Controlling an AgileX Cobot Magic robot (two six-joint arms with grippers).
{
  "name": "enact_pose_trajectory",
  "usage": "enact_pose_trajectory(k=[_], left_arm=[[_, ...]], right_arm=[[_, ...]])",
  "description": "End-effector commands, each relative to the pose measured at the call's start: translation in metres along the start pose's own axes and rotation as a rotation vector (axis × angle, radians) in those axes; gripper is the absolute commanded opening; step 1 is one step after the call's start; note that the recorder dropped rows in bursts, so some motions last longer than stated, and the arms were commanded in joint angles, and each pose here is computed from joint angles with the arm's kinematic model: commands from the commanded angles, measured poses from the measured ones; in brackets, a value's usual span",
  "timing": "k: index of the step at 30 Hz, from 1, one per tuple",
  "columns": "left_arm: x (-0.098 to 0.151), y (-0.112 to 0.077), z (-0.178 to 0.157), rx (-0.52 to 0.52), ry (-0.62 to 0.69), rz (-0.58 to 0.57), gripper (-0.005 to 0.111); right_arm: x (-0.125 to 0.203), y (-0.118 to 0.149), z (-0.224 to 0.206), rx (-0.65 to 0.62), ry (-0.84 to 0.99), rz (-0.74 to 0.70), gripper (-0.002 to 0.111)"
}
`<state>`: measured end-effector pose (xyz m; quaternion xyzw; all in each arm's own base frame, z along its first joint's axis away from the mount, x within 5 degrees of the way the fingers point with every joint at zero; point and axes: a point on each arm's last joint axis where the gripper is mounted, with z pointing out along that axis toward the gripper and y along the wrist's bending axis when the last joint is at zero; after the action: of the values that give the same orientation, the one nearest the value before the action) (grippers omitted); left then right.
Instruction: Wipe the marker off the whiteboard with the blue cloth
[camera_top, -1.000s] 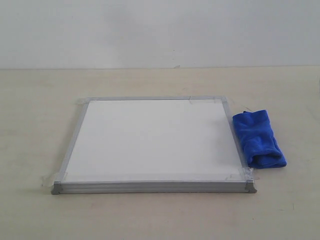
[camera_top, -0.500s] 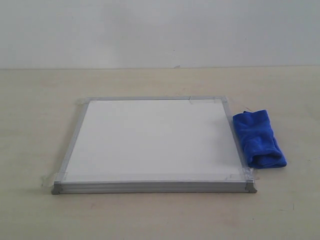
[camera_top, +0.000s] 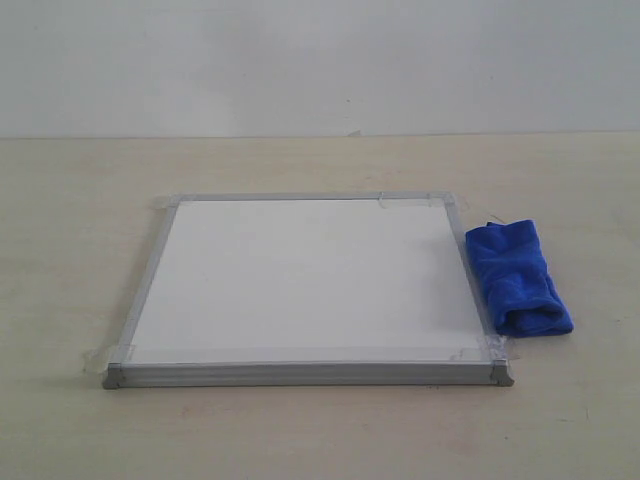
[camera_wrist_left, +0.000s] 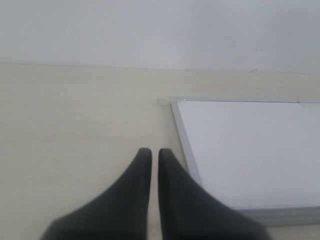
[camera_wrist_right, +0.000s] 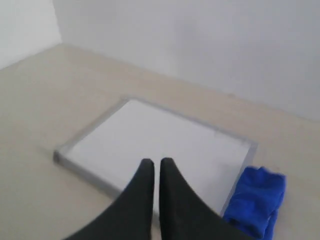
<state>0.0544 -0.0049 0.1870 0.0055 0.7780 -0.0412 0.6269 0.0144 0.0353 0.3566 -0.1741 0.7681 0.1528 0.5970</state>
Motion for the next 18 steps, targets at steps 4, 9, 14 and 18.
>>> enact_pose_trajectory(k=[4, 9, 14, 18], left_arm=[[0.0, 0.0, 0.0, -0.003, -0.008, 0.002, 0.005], [0.0, 0.0, 0.0, -0.003, -0.008, 0.002, 0.005], [0.0, 0.0, 0.0, -0.003, -0.008, 0.002, 0.005], [0.0, 0.0, 0.0, -0.003, -0.008, 0.002, 0.005]], right_arm=[[0.018, -0.018, -0.007, 0.332, -0.454, -0.019, 0.0], [0.067, -0.037, 0.022, 0.44, -0.425, 0.024, 0.0], [0.122, -0.048, 0.051, 0.44, -0.25, 0.081, 0.0], [0.145, -0.052, 0.06, 0.455, -0.203, 0.1, 0.0]])
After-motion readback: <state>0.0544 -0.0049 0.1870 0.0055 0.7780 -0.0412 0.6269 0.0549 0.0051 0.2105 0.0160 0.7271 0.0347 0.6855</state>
